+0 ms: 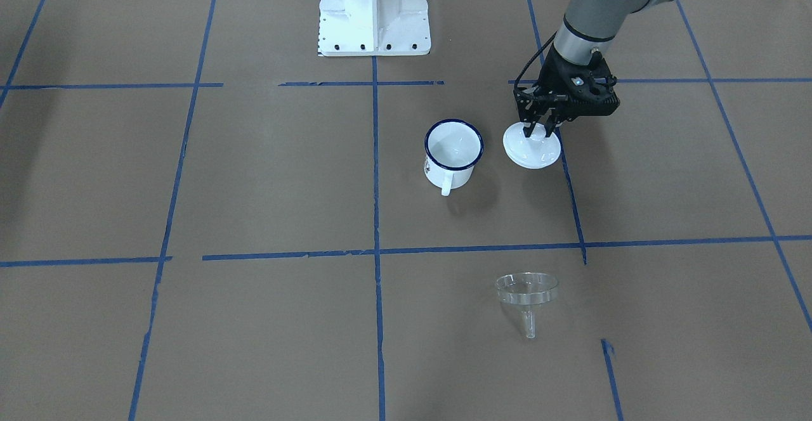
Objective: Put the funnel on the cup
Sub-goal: 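Set the white lid down on the table beside the mug, release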
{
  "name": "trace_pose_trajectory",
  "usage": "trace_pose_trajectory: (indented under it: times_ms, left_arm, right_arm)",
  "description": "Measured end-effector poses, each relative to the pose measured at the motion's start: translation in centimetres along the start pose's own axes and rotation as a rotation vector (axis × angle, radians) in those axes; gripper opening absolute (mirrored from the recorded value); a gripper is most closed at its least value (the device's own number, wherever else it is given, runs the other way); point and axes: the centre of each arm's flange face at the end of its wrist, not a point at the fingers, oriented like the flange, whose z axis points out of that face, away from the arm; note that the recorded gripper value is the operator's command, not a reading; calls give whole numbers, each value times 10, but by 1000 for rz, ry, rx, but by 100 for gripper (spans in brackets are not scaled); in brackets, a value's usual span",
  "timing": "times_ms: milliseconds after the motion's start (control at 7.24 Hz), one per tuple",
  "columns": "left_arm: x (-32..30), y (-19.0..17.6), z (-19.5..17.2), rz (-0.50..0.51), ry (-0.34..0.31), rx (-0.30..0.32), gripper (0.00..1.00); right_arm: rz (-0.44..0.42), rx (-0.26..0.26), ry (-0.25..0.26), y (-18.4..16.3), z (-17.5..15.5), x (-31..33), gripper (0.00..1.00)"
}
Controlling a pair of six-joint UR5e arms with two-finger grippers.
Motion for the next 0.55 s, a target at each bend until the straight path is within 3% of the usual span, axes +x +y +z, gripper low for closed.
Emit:
trace_pose_trajectory:
  times_ms: [138, 276, 415, 553]
  left_arm:
    - [-13, -5, 27, -3, -15, -6, 0]
    - [-23, -8, 47, -5, -30, -13, 9]
    - [-28, -10, 59, -6, -39, -18, 66]
    - [-30, -11, 63, -6, -43, -21, 100]
  right_arm:
    - [0, 0, 0, 0, 0, 0, 100]
    - [0, 0, 0, 0, 0, 0, 100]
    - [0, 0, 0, 0, 0, 0, 100]
    - [0, 0, 0, 0, 0, 0, 100]
